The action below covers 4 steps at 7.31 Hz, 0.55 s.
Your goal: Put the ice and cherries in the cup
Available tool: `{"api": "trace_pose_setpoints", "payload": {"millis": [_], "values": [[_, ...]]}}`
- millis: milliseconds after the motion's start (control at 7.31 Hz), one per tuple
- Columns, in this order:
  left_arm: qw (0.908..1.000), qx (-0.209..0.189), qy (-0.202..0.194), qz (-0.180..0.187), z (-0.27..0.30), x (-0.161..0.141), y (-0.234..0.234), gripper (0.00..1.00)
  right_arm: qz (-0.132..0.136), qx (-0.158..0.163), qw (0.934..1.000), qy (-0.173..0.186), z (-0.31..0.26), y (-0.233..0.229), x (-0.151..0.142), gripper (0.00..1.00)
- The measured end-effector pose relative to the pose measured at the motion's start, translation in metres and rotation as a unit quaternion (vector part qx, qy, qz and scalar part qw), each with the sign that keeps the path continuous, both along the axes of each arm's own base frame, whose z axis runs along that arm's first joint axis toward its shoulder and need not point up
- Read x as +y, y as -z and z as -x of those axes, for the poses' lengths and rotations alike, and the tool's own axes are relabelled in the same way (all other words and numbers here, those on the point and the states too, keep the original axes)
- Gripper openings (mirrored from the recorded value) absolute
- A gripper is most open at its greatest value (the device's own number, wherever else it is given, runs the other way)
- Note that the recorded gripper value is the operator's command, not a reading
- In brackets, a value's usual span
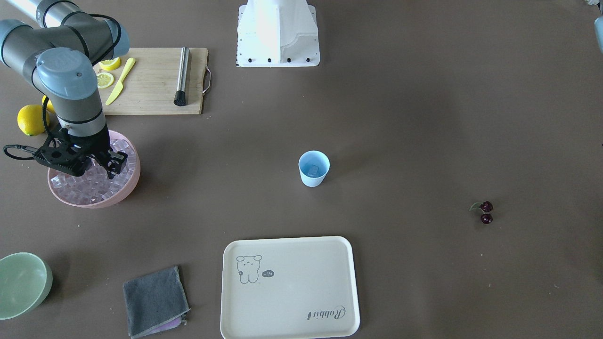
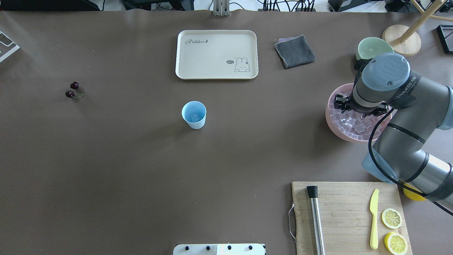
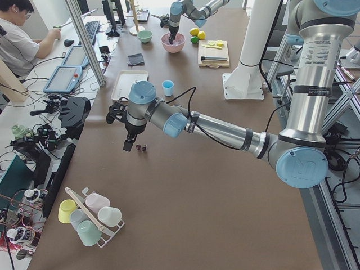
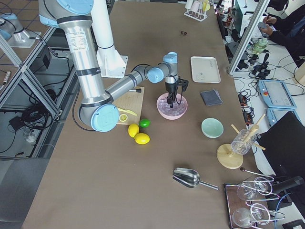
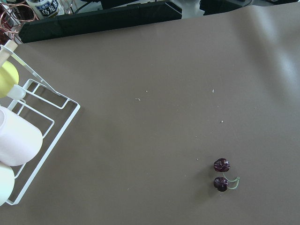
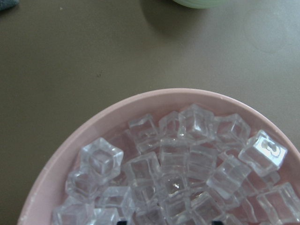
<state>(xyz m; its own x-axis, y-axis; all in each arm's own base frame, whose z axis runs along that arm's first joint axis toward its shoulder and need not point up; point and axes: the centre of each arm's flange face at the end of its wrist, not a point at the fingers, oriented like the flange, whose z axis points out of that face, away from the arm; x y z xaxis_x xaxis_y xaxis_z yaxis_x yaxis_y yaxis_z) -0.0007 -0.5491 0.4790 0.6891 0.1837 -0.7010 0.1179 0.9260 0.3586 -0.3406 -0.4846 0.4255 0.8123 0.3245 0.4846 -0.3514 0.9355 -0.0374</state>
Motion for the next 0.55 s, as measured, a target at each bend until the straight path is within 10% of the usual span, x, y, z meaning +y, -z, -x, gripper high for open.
{"api": "trace_pose_setpoints", "payload": {"millis": [137, 547], "values": [[1.0, 0.0, 0.0, -0.001, 0.0, 0.0, 0.0011, 0.98, 0.001, 0.0, 1.0, 0.003, 0.0031, -0.0006, 0.0027, 0.73], [1.0, 0.001, 0.0, -0.006, -0.0006, -0.0029, 0.0064, 0.98, 0.008, -0.009, 0.9999, 0.011, 0.0064, 0.0016, 0.0072, 0.7]]}}
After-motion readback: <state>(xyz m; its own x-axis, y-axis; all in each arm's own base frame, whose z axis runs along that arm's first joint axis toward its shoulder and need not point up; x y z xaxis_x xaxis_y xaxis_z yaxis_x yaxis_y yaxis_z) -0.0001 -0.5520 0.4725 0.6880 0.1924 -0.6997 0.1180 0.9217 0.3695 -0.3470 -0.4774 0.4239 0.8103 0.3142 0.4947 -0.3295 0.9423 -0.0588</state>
